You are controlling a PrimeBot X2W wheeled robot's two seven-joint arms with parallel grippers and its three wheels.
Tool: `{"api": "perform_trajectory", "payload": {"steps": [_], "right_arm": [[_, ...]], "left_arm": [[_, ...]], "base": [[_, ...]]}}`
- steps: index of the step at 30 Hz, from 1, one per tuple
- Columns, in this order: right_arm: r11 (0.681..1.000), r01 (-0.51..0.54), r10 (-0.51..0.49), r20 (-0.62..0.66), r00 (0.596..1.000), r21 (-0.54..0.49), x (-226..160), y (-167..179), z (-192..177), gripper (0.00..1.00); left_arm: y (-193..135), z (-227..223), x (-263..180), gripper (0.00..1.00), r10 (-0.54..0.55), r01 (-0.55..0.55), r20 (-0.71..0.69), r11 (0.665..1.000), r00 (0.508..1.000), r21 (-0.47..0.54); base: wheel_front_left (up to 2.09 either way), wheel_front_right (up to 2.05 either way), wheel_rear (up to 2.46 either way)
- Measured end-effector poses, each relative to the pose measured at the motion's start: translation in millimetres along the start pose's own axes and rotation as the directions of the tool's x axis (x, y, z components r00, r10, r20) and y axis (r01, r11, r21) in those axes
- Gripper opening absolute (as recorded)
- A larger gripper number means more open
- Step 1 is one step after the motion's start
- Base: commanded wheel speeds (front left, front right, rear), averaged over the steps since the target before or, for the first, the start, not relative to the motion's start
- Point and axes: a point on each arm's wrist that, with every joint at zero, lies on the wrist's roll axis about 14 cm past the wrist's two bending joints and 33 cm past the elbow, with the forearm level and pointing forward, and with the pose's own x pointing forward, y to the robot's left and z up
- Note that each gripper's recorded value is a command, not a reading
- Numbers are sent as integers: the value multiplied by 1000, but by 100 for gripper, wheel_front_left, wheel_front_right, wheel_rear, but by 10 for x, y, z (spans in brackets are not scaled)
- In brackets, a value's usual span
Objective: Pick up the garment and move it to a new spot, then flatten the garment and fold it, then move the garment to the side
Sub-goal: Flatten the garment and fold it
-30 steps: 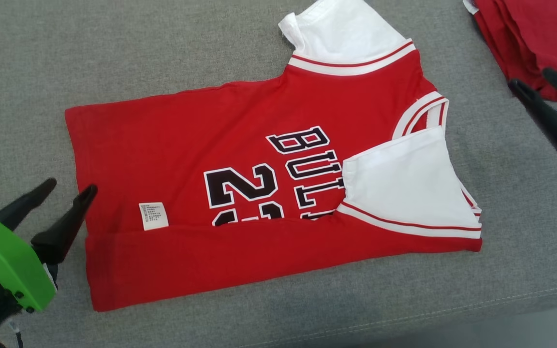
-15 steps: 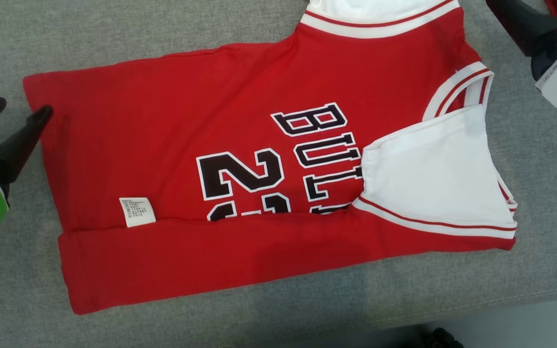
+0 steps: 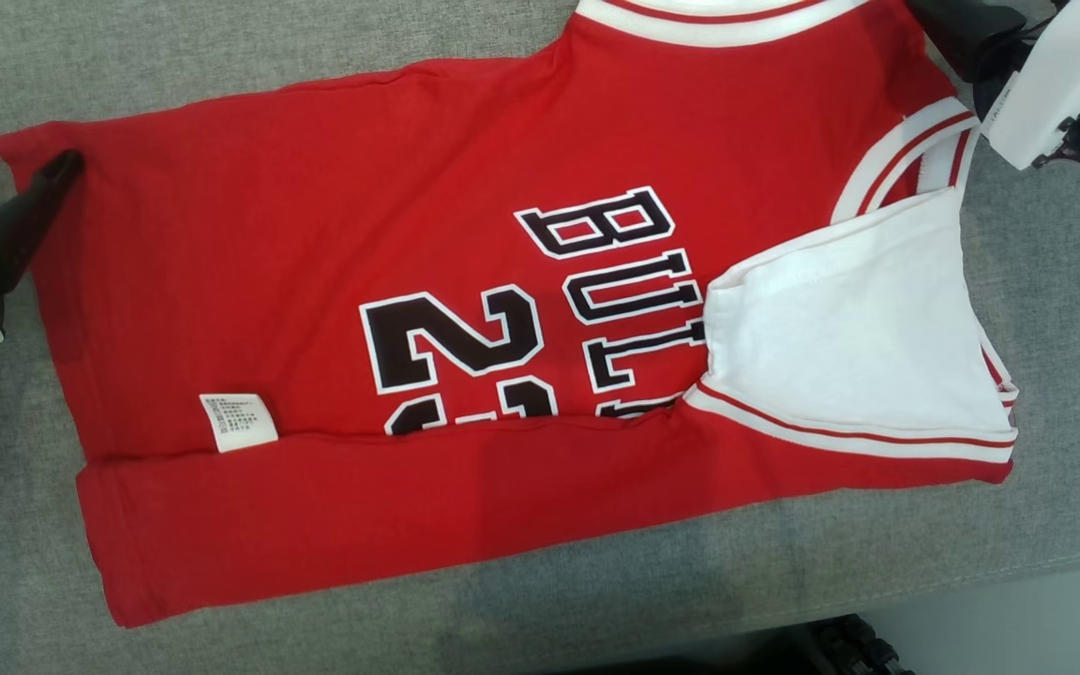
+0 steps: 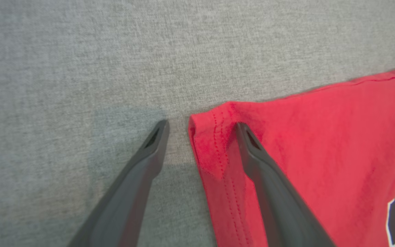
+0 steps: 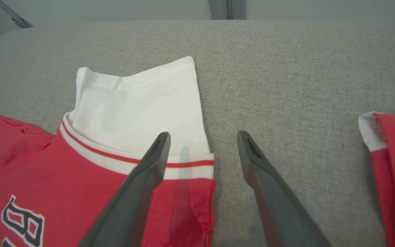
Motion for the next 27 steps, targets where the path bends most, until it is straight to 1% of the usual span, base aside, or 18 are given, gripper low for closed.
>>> {"api": "perform_trajectory", "payload": {"steps": [1, 2, 4, 6, 7, 8, 9, 10, 13, 20, 23, 27], "right_arm": [[1000, 2, -2, 1, 1000, 2, 11, -5, 3, 100], [1000, 4, -4, 4, 1000, 3, 21, -9, 11, 100], [1000, 13, -13, 2, 1000, 3, 40, -32, 17, 100], [1000, 22, -22, 8, 1000, -1, 58, -60, 35, 100], [1000, 25, -25, 8, 1000, -6, 68, -66, 38, 100], [1000, 22, -22, 9, 1000, -10, 79, -61, 43, 100], [1000, 16, -16, 10, 1000, -13, 98, -38, 56, 100], [1000, 10, -10, 16, 1000, -15, 120, -9, 73, 100], [1000, -2, 2, 22, 1000, -21, 178, 56, 109, 100], [999, 0, 0, 16, 1000, -37, 314, 73, 142, 100], [1000, -9, 9, 20, 1000, -22, 404, 113, 180, 100], [999, -33, 33, 8, 999, -28, 545, 195, 235, 100]], "left_arm": [[-15, -4, 7, 92, -8, 8, -4, 1000, 1000, -9], [-28, -1, 8, 80, -13, 13, -6, 1000, 1000, -9], [-54, -4, 9, 66, -24, 23, -14, 1000, 1000, -7], [-81, -6, 22, 49, -36, 36, -19, 999, 999, -6], [-97, -1, 25, 44, -41, 41, -18, 999, 999, -7], [-129, 1, 24, 29, -53, 53, -18, 999, 998, -10], [-174, -11, 23, 3, -71, 71, -22, 997, 997, -15], [-214, -25, 23, 0, -85, 85, -26, 996, 996, -16], [-314, -97, 19, 0, -117, 116, -51, 993, 992, -15], [-465, -148, -31, 0, -161, 161, -61, 987, 985, -7], [-504, -155, -61, 0, -169, 169, -60, 986, 984, -7], [-471, -157, -101, 0, -158, 158, -61, 987, 985, -5]], "base": [[0, 0, 0], [0, 0, 0], [0, 0, 0], [0, 0, 0], [0, 0, 0], [0, 0, 0], [0, 0, 0], [0, 0, 0], [0, 0, 0], [0, 0, 0], [0, 0, 0], [0, 0, 0]]}}
